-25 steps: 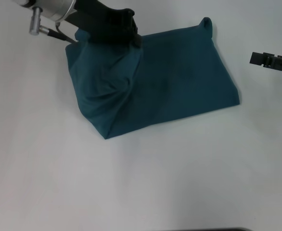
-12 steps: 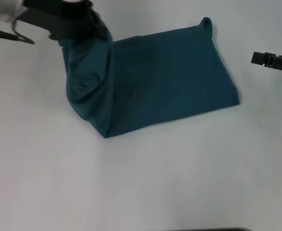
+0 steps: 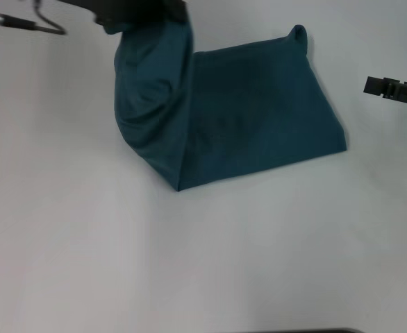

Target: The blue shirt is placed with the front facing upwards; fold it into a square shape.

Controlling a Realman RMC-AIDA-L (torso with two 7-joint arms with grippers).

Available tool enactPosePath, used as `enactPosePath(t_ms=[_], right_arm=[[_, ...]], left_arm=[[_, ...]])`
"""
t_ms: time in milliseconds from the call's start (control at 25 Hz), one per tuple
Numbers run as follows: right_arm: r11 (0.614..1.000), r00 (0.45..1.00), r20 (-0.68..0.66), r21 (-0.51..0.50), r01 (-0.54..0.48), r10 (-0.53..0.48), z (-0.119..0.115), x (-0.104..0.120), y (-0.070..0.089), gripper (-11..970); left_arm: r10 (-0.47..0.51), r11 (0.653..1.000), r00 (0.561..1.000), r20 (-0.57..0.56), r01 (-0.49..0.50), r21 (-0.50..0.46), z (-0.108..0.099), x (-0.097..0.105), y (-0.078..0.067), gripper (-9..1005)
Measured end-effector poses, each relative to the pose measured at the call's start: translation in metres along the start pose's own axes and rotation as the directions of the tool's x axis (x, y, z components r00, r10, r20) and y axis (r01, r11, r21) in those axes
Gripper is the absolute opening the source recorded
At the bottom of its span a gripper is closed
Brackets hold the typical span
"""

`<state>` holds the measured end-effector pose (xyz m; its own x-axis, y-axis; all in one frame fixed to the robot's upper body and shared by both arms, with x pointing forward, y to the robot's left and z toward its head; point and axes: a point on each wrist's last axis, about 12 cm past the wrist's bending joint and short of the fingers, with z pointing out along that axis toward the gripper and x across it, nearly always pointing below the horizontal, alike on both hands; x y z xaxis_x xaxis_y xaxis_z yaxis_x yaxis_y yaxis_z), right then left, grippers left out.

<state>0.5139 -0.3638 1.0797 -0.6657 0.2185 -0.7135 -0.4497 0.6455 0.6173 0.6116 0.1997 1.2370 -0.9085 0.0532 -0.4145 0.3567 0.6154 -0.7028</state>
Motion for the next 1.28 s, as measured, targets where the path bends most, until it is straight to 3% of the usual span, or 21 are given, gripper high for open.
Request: enactPosePath(t_ms=[360,560,1120,1280], right_arm=[[1.0,1.0,-0.021,0.004,0.004,-0.004,0.003,0.001,0.0,789],[1.0,1.0,-0.022,0.003,0.004,-0.004,0.003,0.001,0.0,787],[1.0,1.0,-0.021,0.003,0.005,-0.005,0.004,0.0,0.0,784],[1.0,1.0,-0.021,0.002,0.005,-0.005,0.004,0.001,0.0,783]], left_arm=[[0.041,0.999,0.996,-0.079,-0.043,-0.02,0.067,-0.012,-0.02,34],[0.048,0.998,0.994,-0.103,-0.052,-0.041,0.094,-0.014,-0.024,34],[0.063,0.997,0.997,-0.034,-0.061,0.046,0.121,-0.013,-0.031,53],[0.085,0.988,0.996,0.007,-0.086,0.127,0.122,-0.014,-0.037,174]])
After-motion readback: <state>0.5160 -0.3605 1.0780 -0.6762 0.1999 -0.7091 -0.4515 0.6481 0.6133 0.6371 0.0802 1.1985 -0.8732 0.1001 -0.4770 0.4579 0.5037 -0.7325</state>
